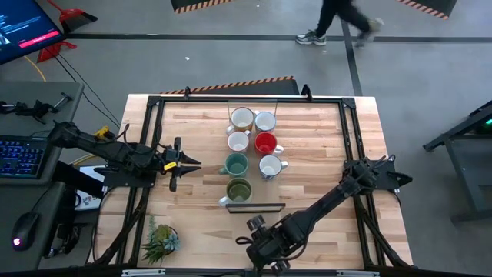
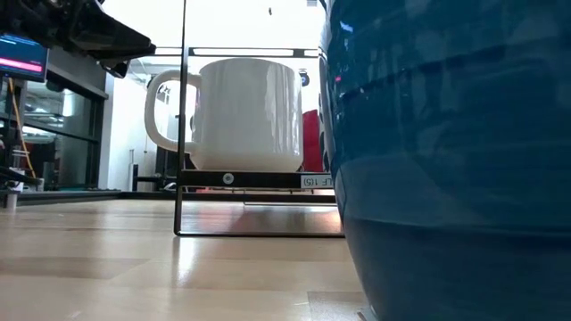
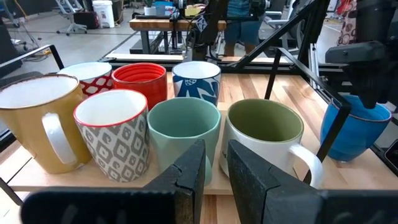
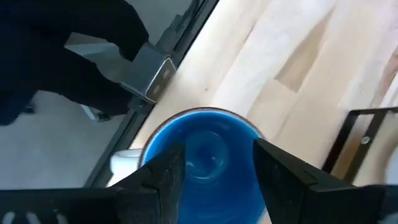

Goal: Place coffee mugs
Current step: Put the blue mug on the shelf

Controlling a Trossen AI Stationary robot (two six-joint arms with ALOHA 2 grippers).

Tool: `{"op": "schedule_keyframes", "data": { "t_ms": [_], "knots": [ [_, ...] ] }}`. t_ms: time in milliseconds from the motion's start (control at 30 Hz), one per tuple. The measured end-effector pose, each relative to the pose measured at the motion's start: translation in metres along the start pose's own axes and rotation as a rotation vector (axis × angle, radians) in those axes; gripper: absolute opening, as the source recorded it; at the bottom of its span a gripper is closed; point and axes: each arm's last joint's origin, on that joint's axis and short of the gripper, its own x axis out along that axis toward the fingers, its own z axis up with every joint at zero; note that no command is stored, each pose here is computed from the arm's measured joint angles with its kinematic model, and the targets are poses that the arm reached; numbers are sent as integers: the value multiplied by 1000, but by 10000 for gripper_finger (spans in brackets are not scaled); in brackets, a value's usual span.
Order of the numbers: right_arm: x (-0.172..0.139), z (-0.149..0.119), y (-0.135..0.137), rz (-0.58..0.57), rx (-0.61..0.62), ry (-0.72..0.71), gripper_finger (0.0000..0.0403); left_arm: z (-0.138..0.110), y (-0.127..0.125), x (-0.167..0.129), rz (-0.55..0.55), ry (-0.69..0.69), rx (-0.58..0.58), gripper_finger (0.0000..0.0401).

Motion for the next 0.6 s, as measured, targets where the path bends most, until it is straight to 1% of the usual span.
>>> {"op": "schedule_keyframes", "data": {
  "t_ms": [167,233,400,467,600],
  "knots": [
    [0,0,-7,-6,-86,6,165,0,0,0,0,0,0,58],
    [0,0,-9,8,-117,7,165,0,0,0,0,0,0,58],
    [0,-1,-12,50,-172,14,165,0,0,0,0,5,2,58],
    [0,-2,-11,53,-206,24,165,-1,0,0,1,12,5,58],
    [1,-2,-14,49,-233,25,165,-1,0,0,1,13,4,58]
  ]
}}
